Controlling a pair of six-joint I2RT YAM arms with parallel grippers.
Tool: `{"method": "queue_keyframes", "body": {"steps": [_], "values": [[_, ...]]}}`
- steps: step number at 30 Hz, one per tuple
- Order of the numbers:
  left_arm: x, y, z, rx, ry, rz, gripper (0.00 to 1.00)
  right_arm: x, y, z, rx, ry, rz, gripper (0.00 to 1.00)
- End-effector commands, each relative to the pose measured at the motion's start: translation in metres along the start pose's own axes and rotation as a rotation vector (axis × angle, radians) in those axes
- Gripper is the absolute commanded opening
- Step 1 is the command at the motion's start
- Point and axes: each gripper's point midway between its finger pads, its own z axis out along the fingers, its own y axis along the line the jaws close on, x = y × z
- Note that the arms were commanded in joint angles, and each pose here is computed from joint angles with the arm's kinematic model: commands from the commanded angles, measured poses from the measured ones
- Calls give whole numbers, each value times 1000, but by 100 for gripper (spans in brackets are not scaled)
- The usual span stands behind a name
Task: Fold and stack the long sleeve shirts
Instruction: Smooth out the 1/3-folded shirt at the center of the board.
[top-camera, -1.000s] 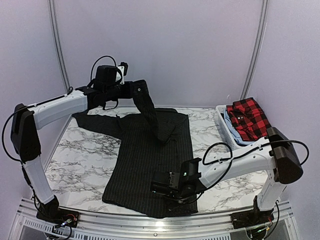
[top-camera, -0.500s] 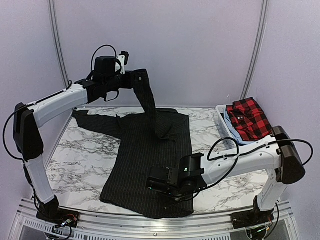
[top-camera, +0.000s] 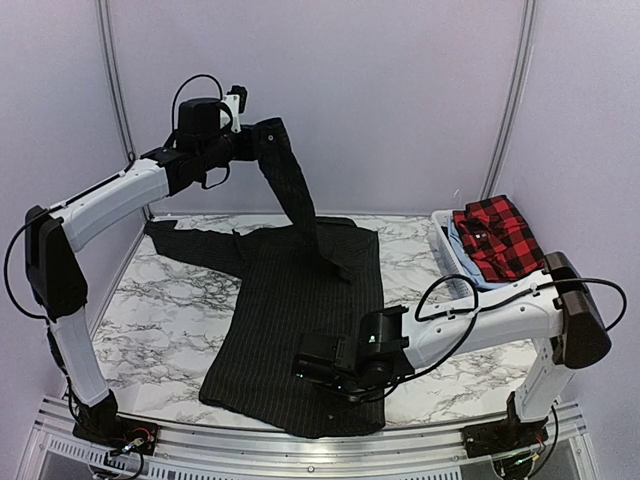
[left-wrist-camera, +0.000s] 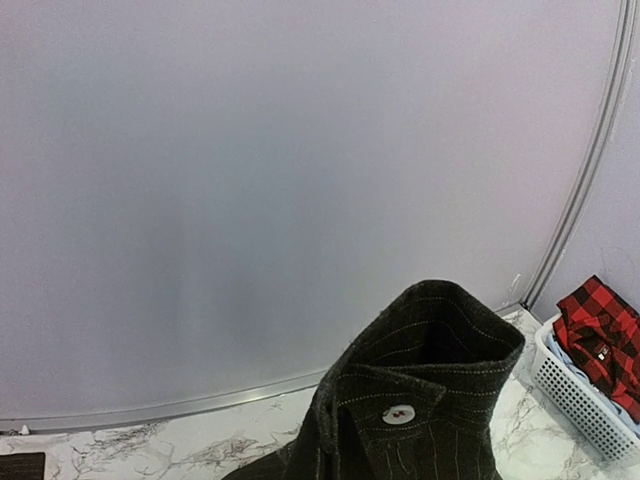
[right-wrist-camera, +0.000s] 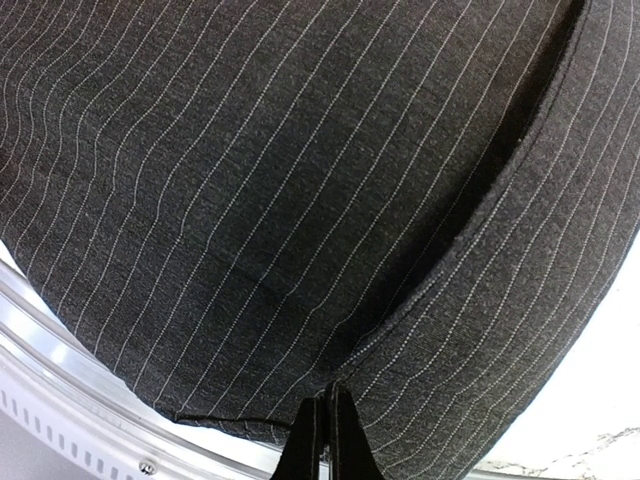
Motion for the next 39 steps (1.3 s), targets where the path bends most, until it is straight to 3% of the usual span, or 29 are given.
{"method": "queue_keyframes", "body": {"steps": [1,20,39], "values": [[-33,9,-3,-21,-86,5,0,-11,19,-18,-75,-42,-15,0],[-71,25,-13,-55,-168,-13,0,-12,31,-20,-134,-44,-50,0],[-61,51,-8,-107,-146,-31,0,-15,44,-6,-166,-19,-88,0]]}}
